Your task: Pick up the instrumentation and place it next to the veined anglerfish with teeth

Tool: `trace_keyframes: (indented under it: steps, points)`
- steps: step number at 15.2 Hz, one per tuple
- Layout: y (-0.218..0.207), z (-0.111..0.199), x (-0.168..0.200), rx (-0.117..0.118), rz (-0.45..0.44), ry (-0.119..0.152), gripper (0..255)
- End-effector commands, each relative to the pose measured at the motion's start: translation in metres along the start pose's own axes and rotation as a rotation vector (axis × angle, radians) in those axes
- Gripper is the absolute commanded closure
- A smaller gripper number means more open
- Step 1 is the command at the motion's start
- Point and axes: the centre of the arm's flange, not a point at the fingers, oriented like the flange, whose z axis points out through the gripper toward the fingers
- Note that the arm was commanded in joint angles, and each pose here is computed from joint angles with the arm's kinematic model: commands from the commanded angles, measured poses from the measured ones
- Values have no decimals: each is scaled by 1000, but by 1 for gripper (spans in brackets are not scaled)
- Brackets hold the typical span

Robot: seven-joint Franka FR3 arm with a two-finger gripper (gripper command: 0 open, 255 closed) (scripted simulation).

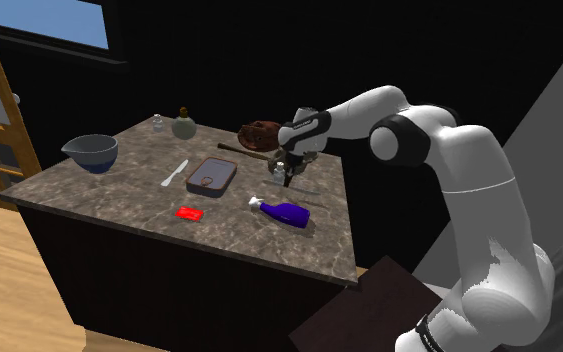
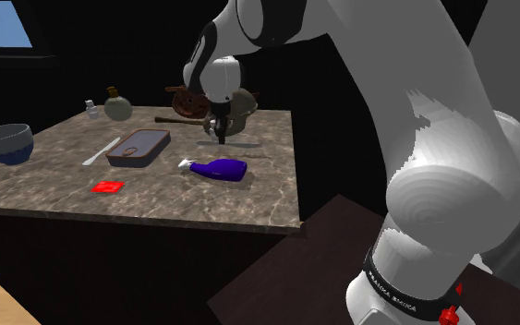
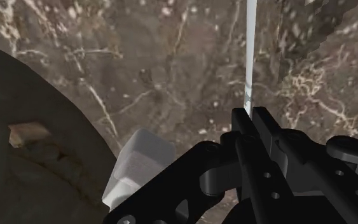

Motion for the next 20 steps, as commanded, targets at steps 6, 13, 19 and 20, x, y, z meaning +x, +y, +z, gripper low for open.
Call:
trace_keyframes:
  steps: [6, 13, 19, 20]
  points:
    - [0, 3, 0, 0, 0, 0, 255]
    - [0, 3, 0, 0, 0, 0, 0]
    - [0, -47, 0, 0, 0, 0, 0]
    - [0, -47, 0, 0, 0, 0, 0]
